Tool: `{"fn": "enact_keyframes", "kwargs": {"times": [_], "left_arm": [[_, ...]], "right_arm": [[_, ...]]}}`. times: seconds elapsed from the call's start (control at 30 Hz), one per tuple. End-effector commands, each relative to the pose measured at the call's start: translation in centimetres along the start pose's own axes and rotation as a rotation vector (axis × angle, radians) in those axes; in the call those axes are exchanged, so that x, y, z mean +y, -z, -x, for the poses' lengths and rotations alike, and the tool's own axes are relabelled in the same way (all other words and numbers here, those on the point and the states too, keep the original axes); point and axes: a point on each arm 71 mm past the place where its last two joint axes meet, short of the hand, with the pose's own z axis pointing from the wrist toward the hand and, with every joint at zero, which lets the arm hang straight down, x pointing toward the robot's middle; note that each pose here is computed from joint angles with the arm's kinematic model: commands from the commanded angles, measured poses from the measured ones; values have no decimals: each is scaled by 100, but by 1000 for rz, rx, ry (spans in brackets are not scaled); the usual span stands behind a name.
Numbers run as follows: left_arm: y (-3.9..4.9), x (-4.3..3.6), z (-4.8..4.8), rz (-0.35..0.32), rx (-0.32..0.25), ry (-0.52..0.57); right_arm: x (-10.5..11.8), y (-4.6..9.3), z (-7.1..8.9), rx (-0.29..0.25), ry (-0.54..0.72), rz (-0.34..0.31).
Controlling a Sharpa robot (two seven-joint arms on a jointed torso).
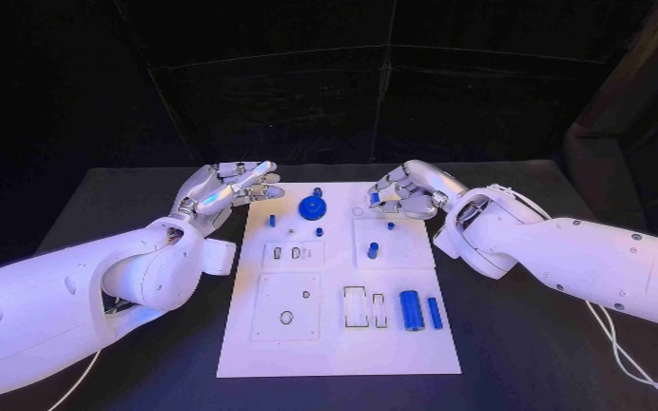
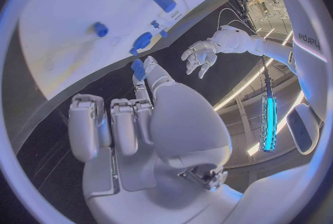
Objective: Assemble the parts on the task board
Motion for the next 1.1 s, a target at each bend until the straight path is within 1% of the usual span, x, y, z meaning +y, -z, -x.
{"fn": "enact_keyframes", "kwargs": {"times": [0.03, 0.13, 0.2, 0.33, 0.5, 0.7, 0.97, 1.1], "left_arm": [[-18, -3, 4, -1, 1, 22], [-33, 4, 16, 0, -5, 24], [-38, 7, 21, 0, -8, 24], [-55, 15, 28, -1, -13, 26], [-69, 21, 35, -1, -18, 26], [-81, 25, 35, -1, -20, 25], [-92, 28, 41, -6, -26, 22], [-96, 29, 43, -6, -26, 21]], "right_arm": [[160, -78, -88, -11, 60, -31], [350, -180, -232, 12, 100, -4], [418, -218, -290, 25, 112, 1], [581, -313, -481, 87, 144, 2], [718, -388, -672, 133, 181, 7], [816, -436, -856, 165, 212, 7], [851, -454, -1025, 198, 224, -2], [864, -454, -1075, 216, 230, -3]]}}
